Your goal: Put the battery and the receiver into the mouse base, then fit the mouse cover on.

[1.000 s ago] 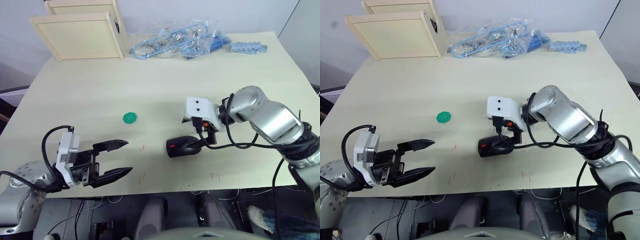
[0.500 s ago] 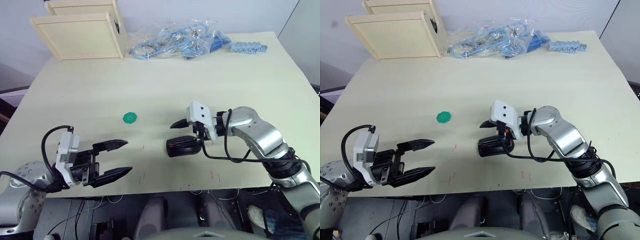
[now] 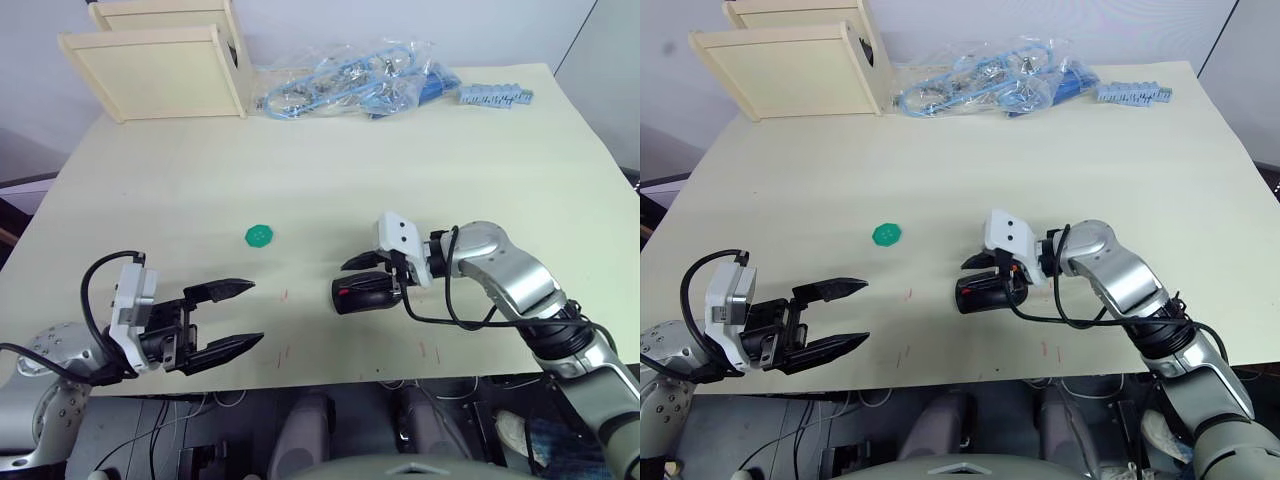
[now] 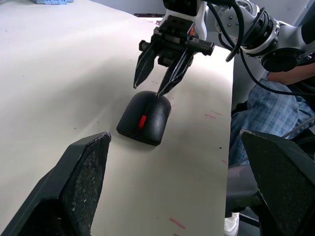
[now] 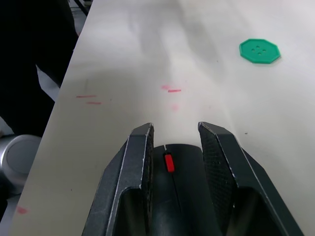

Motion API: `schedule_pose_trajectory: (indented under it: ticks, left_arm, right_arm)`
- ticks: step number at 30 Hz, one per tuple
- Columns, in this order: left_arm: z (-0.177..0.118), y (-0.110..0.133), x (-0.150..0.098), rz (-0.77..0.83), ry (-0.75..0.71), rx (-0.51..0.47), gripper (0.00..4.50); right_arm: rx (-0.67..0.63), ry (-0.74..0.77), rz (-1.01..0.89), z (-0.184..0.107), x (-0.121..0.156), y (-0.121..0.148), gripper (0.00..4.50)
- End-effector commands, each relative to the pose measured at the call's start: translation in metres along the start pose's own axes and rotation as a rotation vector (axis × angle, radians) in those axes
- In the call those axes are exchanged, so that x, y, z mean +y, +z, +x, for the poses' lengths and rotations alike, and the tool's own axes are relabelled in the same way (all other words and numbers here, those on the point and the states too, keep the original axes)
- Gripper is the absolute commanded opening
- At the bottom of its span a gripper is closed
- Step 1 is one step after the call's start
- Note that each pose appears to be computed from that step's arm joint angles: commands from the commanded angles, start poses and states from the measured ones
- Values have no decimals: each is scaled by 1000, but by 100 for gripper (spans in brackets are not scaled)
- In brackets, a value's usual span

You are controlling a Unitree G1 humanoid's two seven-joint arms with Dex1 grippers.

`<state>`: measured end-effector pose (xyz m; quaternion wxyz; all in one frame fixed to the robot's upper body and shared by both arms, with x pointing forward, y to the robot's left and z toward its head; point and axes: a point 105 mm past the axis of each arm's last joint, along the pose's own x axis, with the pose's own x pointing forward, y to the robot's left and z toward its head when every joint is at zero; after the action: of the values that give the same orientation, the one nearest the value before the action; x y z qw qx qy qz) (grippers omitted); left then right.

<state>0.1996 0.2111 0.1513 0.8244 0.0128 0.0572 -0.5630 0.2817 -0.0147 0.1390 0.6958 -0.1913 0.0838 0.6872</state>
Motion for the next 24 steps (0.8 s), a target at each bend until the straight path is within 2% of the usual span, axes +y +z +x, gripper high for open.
schedule_pose_trajectory:
  ticks: [1, 9, 19, 21, 24]
  left_arm:
    - [-1, 7, 0, 32, 8, -15, 450]
    - [0, 6, -2, 30, 8, -14, 450]
    - [0, 4, -3, 28, 11, -11, 450]
    - [0, 4, -3, 28, 11, -11, 450]
    - [1, 3, -3, 28, 10, -11, 450]
  right_arm:
    - [12, 10, -31, 2, 1, -2, 151]
    - [61, 45, -24, 9, 2, -10, 151]
    - [140, 43, -37, 19, 2, -1, 151]
    - [200, 45, -34, 20, 2, -10, 151]
    - [383, 43, -26, 18, 1, -44, 151]
